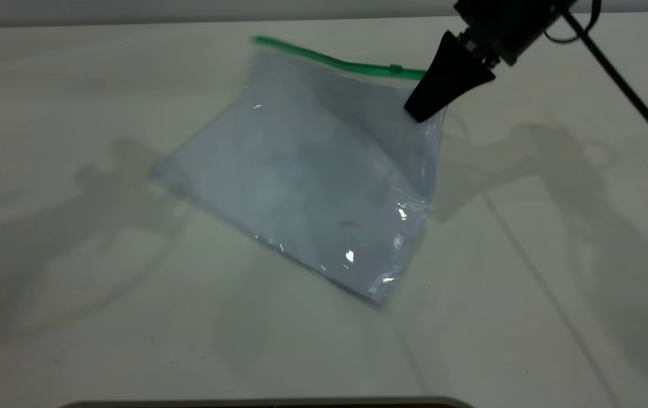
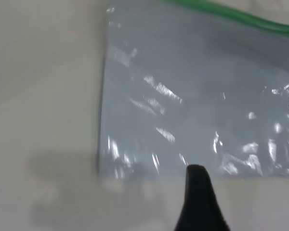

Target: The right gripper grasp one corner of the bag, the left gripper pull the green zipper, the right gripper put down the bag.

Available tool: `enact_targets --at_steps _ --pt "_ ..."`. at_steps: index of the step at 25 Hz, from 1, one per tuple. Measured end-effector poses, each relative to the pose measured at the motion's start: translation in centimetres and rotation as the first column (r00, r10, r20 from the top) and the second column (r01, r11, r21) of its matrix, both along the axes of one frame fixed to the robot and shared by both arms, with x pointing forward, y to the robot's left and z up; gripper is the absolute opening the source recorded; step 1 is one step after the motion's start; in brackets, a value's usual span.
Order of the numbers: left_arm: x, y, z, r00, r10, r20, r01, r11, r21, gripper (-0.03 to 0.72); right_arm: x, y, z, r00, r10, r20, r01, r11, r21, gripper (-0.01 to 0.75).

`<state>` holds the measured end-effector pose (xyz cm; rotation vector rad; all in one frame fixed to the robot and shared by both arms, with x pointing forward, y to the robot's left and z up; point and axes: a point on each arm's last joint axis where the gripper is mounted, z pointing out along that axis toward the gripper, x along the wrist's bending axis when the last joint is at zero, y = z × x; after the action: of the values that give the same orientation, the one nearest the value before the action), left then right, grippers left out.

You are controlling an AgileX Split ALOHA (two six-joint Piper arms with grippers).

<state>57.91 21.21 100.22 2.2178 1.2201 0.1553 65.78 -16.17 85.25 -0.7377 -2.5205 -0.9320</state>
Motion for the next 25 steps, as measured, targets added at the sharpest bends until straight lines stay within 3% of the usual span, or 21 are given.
enact_targets --at_steps 12,17,25 --pt "6.5 -7.3 -5.2 0.973 -0.231 0.019 0.230 0.972 0.044 0.568 1.7 -0.5 0.5 0.993 -0.073 0.088 0.074 0.997 -0.007 0.034" --pt "9.7 -11.2 -7.9 0.917 -0.393 0.063 0.388 0.918 0.077 0.568 1.7 -0.5 0.5 0.993 -0.075 0.091 0.075 0.997 -0.005 0.034" --pt "11.2 -16.4 -11.1 0.817 -0.577 0.010 0.577 0.816 -0.031 0.568 1.7 -0.5 0.6 0.993 -0.075 0.087 0.075 0.997 0.000 0.034"
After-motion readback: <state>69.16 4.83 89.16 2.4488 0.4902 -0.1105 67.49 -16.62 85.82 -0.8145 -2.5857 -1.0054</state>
